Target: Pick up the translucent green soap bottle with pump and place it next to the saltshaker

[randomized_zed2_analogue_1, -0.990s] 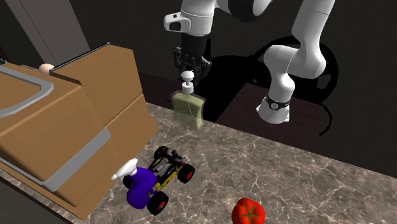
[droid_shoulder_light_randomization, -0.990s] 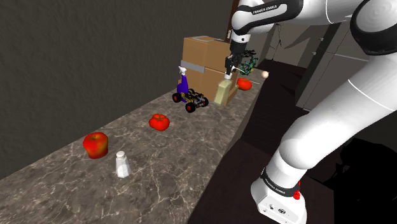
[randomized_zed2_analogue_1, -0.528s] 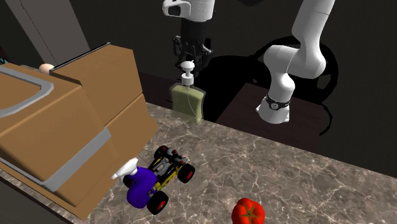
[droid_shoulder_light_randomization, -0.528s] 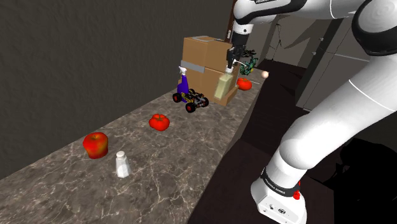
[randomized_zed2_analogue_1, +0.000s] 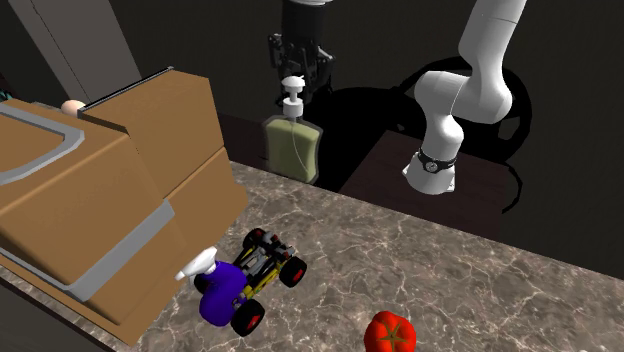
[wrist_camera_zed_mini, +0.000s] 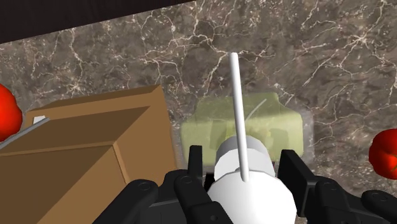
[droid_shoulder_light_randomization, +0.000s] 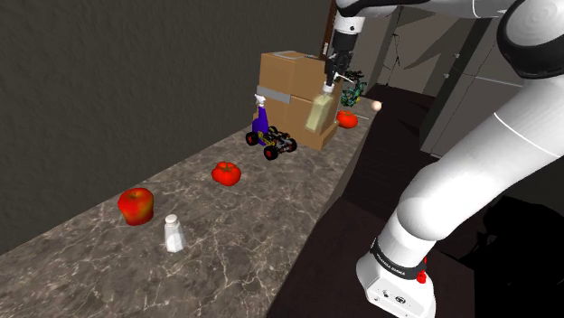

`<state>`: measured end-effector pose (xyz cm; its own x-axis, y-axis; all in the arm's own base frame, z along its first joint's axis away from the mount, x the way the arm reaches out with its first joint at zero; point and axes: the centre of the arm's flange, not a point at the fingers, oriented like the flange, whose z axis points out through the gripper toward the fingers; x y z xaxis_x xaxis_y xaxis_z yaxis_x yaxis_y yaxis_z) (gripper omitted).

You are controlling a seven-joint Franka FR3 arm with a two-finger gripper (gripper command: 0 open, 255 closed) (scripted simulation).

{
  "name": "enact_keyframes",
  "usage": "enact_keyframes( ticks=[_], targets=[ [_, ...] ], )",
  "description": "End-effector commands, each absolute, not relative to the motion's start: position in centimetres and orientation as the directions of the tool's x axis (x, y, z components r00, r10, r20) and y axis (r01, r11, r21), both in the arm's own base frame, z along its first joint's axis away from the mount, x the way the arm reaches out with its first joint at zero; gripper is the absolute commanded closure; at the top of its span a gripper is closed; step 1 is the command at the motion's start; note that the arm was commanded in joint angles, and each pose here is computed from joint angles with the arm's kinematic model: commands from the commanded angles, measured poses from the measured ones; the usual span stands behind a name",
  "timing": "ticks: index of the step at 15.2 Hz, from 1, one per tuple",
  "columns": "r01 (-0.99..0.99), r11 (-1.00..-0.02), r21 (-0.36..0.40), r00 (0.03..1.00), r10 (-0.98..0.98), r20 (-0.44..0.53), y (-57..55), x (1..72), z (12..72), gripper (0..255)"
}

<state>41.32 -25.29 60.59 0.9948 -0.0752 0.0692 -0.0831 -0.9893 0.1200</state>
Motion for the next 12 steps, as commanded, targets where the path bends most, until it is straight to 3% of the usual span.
enact_keyframes(
  ticks=[1,12],
  targets=[
    [-0.083,-0.989,0.120,0.995,-0.075,0.069,-25.3,41.3,61.8,255],
    [-0.083,-0.989,0.120,0.995,-0.075,0.069,-25.3,41.3,67.6,255]
  ],
)
